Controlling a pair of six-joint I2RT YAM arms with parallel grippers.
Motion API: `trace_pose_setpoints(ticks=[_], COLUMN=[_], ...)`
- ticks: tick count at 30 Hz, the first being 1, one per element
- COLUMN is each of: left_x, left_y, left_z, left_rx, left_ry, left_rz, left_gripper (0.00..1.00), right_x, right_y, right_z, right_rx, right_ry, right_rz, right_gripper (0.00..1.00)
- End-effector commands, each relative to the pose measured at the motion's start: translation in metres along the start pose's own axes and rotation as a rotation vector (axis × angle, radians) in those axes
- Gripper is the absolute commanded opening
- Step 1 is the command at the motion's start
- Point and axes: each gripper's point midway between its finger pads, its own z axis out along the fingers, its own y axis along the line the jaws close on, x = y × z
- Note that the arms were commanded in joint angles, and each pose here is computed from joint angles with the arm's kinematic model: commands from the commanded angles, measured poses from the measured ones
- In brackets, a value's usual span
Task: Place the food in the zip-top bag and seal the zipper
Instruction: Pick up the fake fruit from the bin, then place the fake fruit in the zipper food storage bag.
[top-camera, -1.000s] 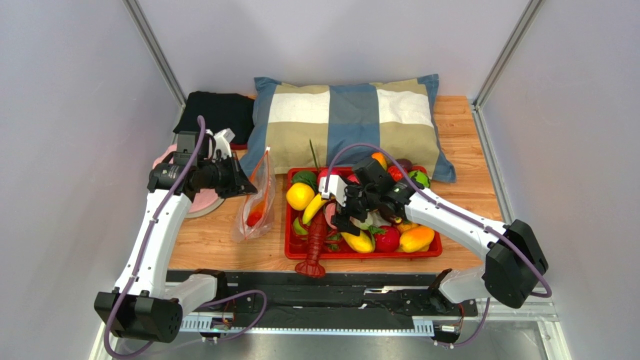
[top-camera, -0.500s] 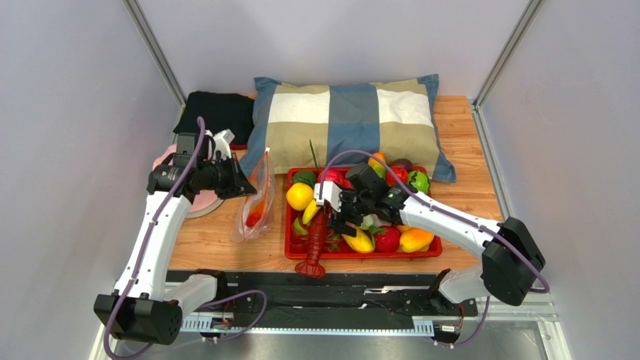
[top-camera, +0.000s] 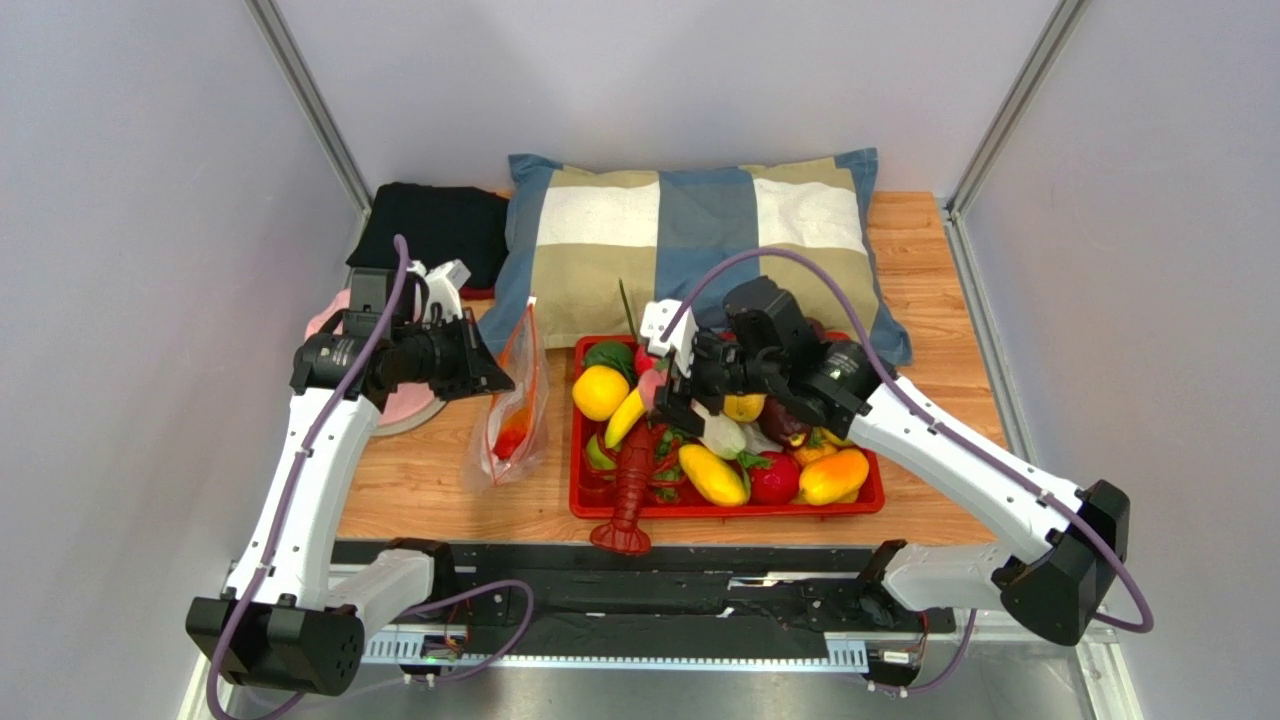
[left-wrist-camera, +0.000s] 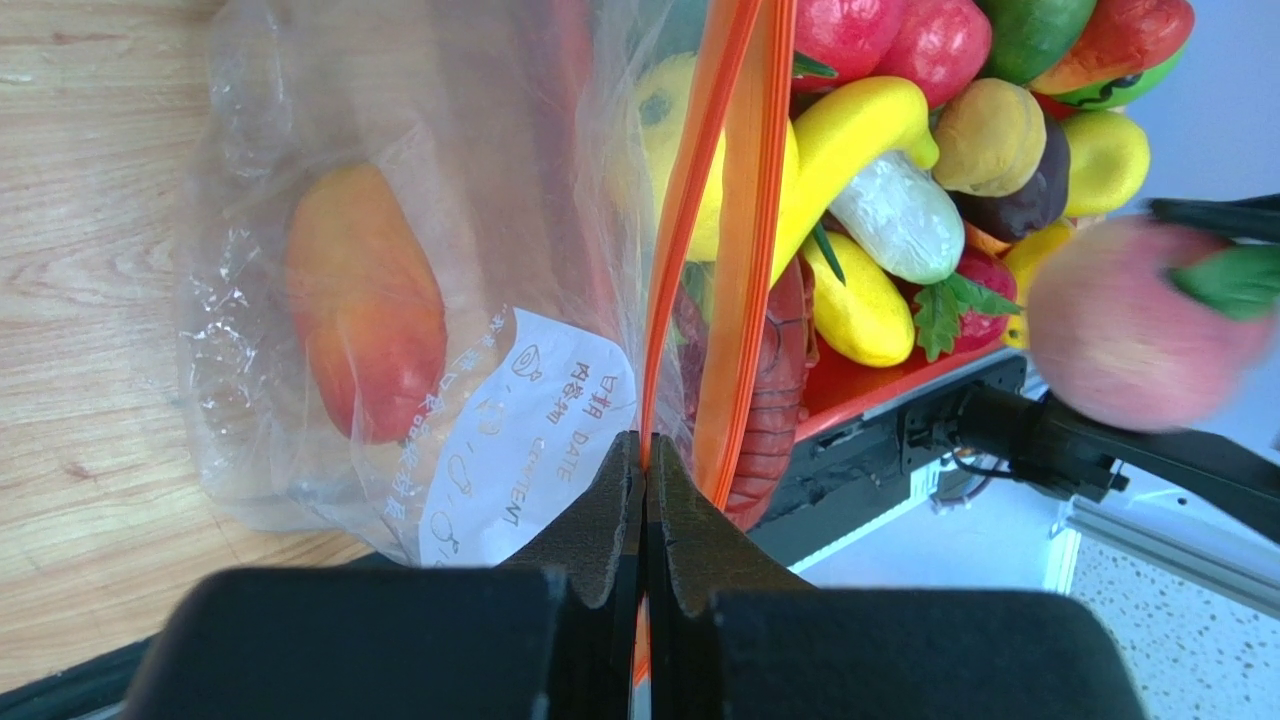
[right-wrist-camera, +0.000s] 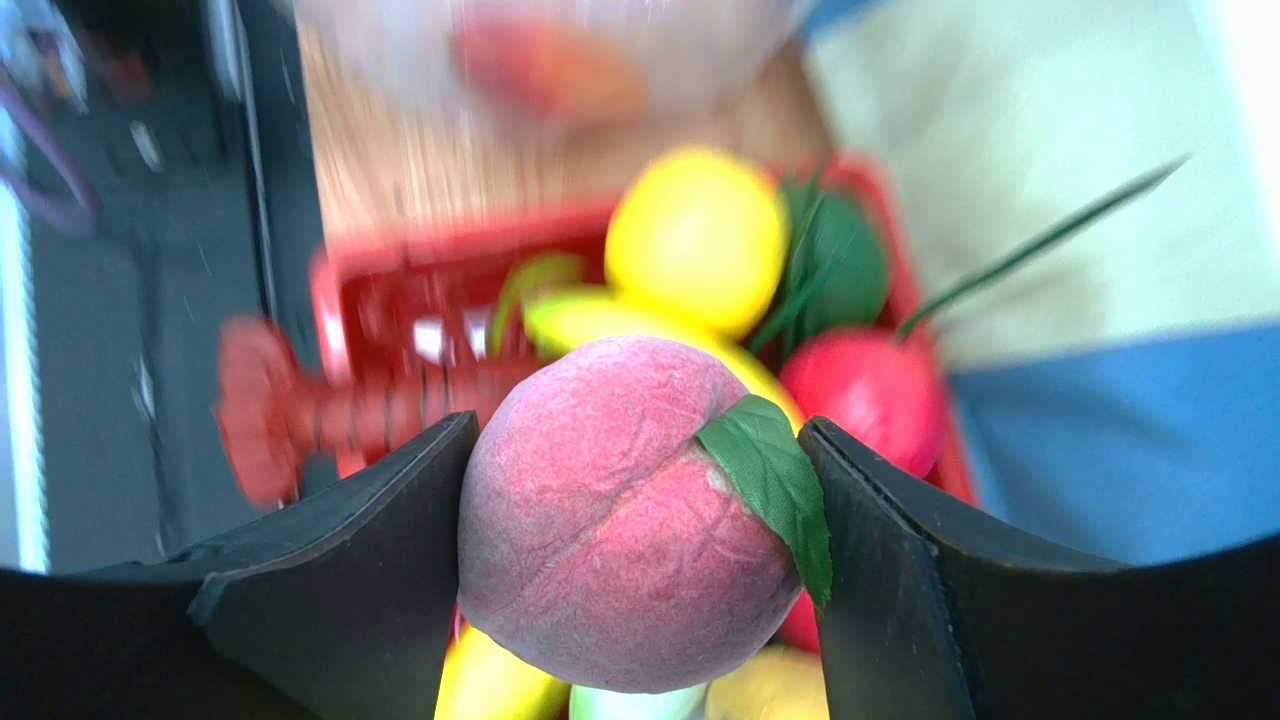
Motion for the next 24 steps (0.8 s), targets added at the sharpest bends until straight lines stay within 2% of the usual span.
trace_pose_setpoints(ticks=[1, 4, 7, 14, 19, 24], left_x=[-0.002, -0.005, -0.006, -0.006, -0.005, -0.007], left_y=[-0.009, -0.011, -0.014, -0.028, -0.038, -0.049], left_z=[-0.005, -0.006, -0.003, 0.001, -0.002, -0.009], left_rx=[0.038, 0.04, 0.057, 0.155, 0.223, 0.299], left_ry=[-0.008, 0.002, 0.018, 0.058, 0.078, 0.089], left_rz=[0.012, -0.002, -0.017, -0.044, -0.067, -0.097], left_gripper=[0.0, 0.0, 0.0, 0.0, 0.0, 0.0], right_x=[-0.113, -0.156, -0.182, -0.205, -0.187, -0.128], right_y=[-0.009, -0.002, 0.015, 0.052, 0.073, 0.082], right_z=[-0.011, -0.008, 0.007, 0.05, 0.081, 0.112], right_rx=[-0.01, -0.05, -0.098, -0.173, -0.22, -0.214], right_ry=[-0.346, -0.493, -0.581, -0.694, -0.676, -0.575], right_rz=[0.062, 0.059, 0.017, -0.054, -0.148, -0.219], right_gripper=[0.08, 0.02, 0.01, 0.0, 0.0, 0.0])
